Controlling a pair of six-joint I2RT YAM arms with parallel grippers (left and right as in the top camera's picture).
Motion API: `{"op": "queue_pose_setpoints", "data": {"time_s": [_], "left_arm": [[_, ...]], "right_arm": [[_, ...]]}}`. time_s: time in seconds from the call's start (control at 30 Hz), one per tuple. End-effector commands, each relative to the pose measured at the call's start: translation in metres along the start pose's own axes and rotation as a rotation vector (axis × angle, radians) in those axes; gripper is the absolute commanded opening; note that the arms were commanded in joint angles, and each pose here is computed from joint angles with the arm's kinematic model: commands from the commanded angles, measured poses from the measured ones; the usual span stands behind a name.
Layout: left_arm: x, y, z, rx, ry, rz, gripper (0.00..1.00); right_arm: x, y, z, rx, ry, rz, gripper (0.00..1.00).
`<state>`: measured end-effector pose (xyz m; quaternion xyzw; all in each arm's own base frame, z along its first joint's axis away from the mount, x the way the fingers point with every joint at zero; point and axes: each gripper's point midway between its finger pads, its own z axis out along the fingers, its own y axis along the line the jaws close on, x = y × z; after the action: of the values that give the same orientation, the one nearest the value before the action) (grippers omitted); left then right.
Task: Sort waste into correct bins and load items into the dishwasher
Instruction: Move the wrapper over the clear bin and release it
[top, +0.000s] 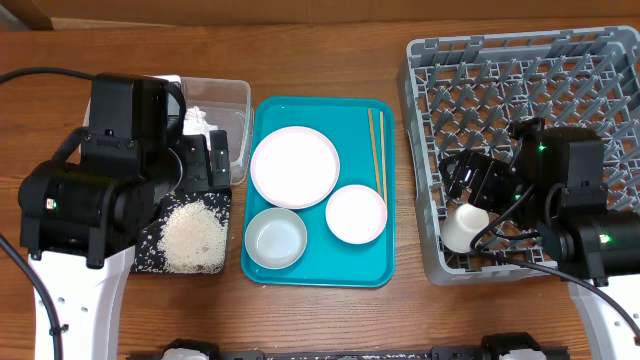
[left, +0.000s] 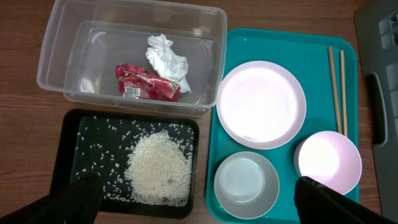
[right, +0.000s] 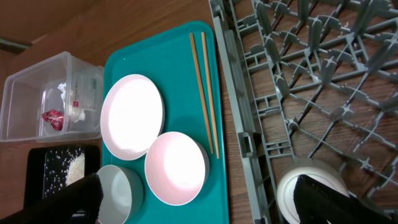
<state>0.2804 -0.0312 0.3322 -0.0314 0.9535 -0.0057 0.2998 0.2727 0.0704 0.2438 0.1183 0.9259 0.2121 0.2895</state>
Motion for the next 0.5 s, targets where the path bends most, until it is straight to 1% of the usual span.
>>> {"op": "queue_pose_setpoints", "data": {"time_s": [0.0,0.47], "left_arm": [[-0.001,0.002,0.002,-0.013,0.003,0.016,1.00],[-0.002,0.000,0.014,-0.021,0.039,0.020,1.00]], "right_arm": [[-0.005,0.003,-0.007,-0.002,-0.026,-0.013,1.00],[-0.004,0.002,-0.007,0.000,-0.022,-0.012,1.00]]}}
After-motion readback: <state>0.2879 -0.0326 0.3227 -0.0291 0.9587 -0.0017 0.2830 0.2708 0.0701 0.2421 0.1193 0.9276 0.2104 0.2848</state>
